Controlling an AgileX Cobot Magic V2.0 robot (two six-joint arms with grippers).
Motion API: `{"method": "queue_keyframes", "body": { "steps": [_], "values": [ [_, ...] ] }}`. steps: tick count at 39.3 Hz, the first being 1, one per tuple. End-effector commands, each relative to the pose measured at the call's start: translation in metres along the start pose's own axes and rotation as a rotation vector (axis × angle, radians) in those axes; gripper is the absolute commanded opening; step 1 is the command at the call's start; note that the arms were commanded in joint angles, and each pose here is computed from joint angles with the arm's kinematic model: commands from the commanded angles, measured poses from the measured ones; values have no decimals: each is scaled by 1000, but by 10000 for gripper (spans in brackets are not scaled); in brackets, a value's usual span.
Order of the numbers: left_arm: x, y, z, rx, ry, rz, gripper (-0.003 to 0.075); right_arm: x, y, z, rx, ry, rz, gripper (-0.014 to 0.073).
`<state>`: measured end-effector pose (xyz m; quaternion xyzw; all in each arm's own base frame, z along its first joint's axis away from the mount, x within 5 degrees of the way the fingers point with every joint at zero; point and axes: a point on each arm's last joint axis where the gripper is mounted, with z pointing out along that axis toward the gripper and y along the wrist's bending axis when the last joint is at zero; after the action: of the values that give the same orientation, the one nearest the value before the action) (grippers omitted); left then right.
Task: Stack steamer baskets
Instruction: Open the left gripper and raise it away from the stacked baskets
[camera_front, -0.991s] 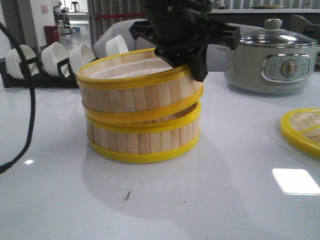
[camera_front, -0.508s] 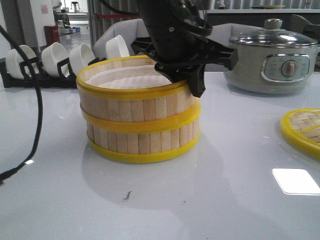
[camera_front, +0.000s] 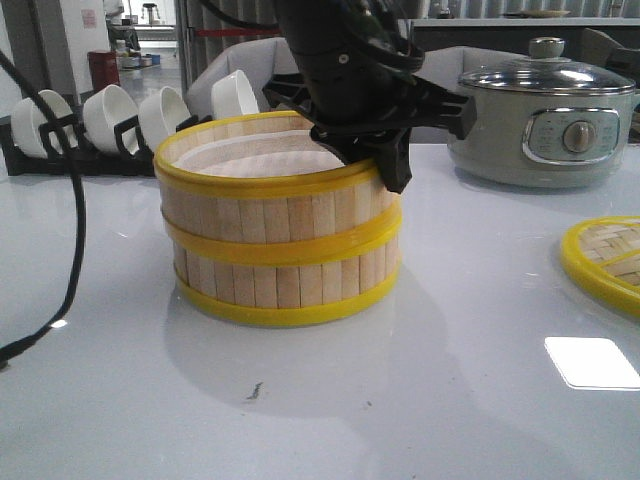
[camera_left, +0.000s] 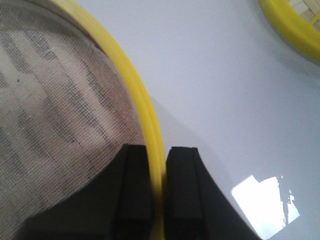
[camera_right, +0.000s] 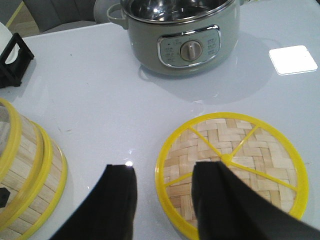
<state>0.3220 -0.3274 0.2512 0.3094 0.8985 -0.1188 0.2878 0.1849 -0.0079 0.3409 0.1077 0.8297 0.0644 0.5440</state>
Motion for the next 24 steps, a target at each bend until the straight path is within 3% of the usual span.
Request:
{"method": "queue_keyframes", "body": {
  "steps": [1,7,18,24],
  "values": [
    [-27,-3,-38,25,-182,8,92,-19,4,-7,-18,-118,-2,392],
    [-26,-3,-38,24,-178,8,165,-19,4,-7,-18,-118,-2,392],
    [-26,-3,-38,22,-176,9,363,-18,4,-7,-18,-112,-3,392],
    [-27,-3,-39,21,-179,11,376,-18,4,-7,-18,-112,-3,392]
  ]
}}
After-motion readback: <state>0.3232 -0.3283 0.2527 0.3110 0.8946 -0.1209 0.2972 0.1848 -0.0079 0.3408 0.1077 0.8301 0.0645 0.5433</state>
